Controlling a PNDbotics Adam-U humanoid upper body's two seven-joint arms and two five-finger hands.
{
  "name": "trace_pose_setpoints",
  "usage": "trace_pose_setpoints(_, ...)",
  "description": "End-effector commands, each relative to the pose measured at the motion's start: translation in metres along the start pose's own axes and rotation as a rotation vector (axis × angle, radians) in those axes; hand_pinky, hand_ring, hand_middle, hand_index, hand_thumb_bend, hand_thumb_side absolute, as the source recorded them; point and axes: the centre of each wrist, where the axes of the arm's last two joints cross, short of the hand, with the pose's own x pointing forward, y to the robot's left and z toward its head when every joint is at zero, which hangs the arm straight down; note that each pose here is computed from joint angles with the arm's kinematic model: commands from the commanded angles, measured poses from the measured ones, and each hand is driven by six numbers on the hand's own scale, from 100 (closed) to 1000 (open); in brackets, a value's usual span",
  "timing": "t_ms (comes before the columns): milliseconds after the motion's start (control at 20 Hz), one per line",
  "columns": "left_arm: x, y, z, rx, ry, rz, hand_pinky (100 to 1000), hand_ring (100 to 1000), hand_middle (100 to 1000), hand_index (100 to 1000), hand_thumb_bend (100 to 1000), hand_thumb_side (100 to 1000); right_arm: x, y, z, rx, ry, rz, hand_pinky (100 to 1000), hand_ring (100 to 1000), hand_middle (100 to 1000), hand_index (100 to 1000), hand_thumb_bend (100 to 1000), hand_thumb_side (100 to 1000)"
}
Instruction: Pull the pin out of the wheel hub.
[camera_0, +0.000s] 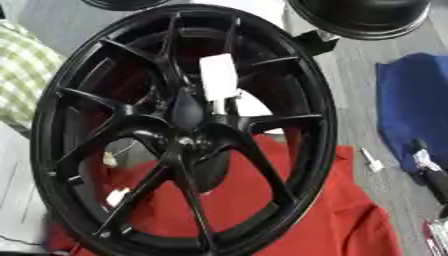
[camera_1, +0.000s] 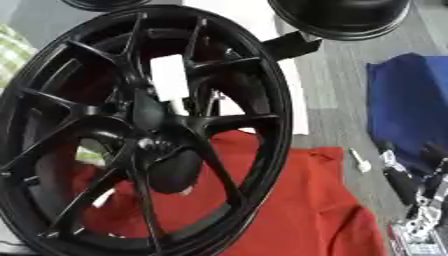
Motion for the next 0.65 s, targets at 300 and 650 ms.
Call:
trace_pose_setpoints(300,0.021,0.011,0.013,0.147,-0.128,0.096,687,585,547,768,100,747,0.005,-0.001,-0.004,-0.003,-0.020,-0.007,656,789,648,742,668,255)
trace_pose_setpoints(650,0.055,-0.068,0.023,0.273,-0.459,0.667,677,521,493,738,100,761,0.005,0.004,-0.003,0.003,-0.010,-0.025,654,788,647,742,667,254)
